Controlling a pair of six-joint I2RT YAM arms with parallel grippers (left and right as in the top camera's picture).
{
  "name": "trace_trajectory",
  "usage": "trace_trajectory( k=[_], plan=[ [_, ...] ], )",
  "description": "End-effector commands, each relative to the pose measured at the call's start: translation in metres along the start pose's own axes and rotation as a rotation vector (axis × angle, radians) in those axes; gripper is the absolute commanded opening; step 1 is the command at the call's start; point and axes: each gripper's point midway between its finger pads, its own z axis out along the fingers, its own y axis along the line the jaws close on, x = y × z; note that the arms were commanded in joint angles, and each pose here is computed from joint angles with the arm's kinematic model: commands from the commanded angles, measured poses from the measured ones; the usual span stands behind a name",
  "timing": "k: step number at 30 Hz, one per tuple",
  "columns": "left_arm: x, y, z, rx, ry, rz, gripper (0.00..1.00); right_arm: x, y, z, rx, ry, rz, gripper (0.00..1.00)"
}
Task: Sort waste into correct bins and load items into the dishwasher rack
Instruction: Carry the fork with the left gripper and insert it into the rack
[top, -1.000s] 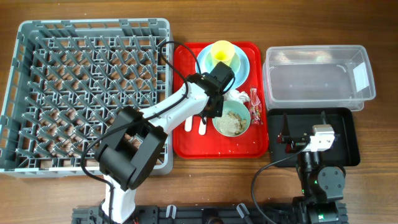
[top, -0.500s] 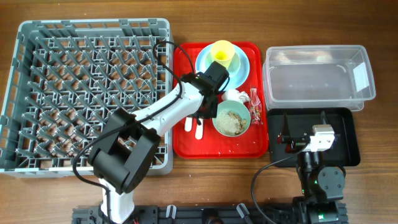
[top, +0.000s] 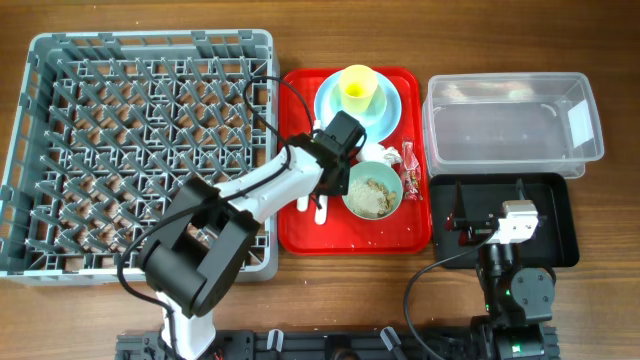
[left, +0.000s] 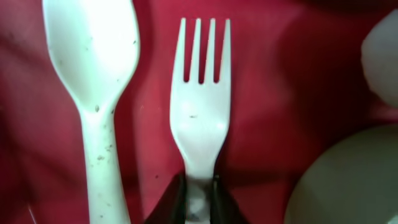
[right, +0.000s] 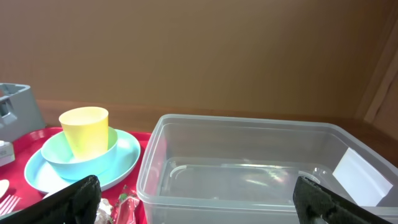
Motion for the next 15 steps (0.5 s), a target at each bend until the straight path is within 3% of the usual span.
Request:
trace_trajectory(
  k=[1, 9, 12, 15],
  plan=[
    [0.013, 0.006, 0.007, -0.024, 0.035, 0.001, 0.04, -0.001, -0.003, 0.0, 0.015, -0.003, 0.016, 1.0],
    [-0.05, 0.001, -0.128, 0.035, -0.244, -0.03, 0.04, -0.001, -0.003, 0.0, 0.014, -0.003, 0.016, 1.0],
    [-0.057, 0.03, -0.176, -0.048, -0.376, -0.066, 0.04, -0.001, -0.003, 0.0, 0.014, -0.003, 0.016, 1.0],
    [-0.05, 0.082, -0.197, -0.205, -0.39, -0.123, 0.04, -0.001, -0.003, 0.0, 0.014, -0.003, 0.016, 1.0]
  ],
)
